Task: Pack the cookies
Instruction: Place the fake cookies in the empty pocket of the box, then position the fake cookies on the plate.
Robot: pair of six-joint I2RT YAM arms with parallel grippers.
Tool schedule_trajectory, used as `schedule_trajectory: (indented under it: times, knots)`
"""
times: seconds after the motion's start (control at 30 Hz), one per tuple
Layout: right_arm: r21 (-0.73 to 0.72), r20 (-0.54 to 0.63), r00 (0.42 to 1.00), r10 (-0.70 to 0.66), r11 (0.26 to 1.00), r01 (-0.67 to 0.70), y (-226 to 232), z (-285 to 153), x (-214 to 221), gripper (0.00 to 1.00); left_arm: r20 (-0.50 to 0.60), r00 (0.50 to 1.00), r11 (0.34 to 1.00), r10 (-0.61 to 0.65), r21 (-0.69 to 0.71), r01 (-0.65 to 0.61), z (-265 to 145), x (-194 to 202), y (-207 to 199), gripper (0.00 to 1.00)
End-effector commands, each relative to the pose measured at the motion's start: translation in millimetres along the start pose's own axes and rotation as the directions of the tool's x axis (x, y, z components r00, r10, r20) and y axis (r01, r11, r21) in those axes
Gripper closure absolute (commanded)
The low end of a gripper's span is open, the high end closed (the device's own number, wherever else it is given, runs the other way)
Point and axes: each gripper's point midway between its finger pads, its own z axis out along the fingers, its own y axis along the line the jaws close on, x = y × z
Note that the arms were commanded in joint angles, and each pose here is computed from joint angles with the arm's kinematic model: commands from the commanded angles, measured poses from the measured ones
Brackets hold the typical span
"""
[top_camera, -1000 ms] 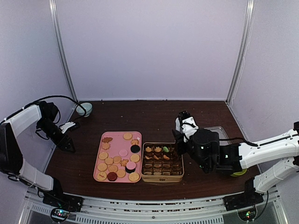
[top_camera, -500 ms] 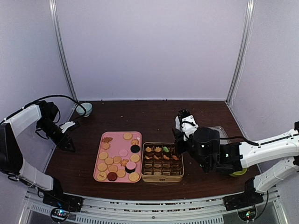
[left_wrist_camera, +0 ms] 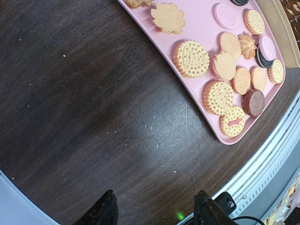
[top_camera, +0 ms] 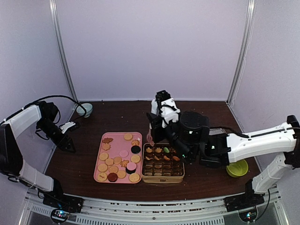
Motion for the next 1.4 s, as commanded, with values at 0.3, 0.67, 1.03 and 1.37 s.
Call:
schedule_trajectory:
  times: [0.3, 0.67, 1.03, 1.37]
  knots:
    - [-0.275, 0.032, 0.999, -0.017, 0.961, 0.025, 173.0, 90.4, 21.6, 0.8, 0.024, 1.0, 0.999, 0.01, -0.035, -0.009, -8.8, 7.6, -1.3, 0.42]
    - [-0.3, -0.048, 0.999, 0.02, 0.954, -0.033, 186.5, 137.9, 67.7, 0.71, 0.015, 1.0, 0.999, 0.012, -0.04, -0.012, -5.0, 11.7, -0.6, 0.42]
    - [-0.291, -0.104, 0.995, 0.002, 0.956, -0.032, 180.3, 143.6, 101.6, 0.67, 0.005, 1.0, 0.999, 0.006, -0.034, -0.006, -1.5, 12.6, 1.3, 0.42]
    - [-0.277, -0.143, 0.99, -0.019, 0.961, -0.021, 174.9, 142.0, 127.9, 0.6, 0.005, 1.0, 0.999, 0.005, -0.032, -0.005, -1.1, 12.4, 1.3, 0.42]
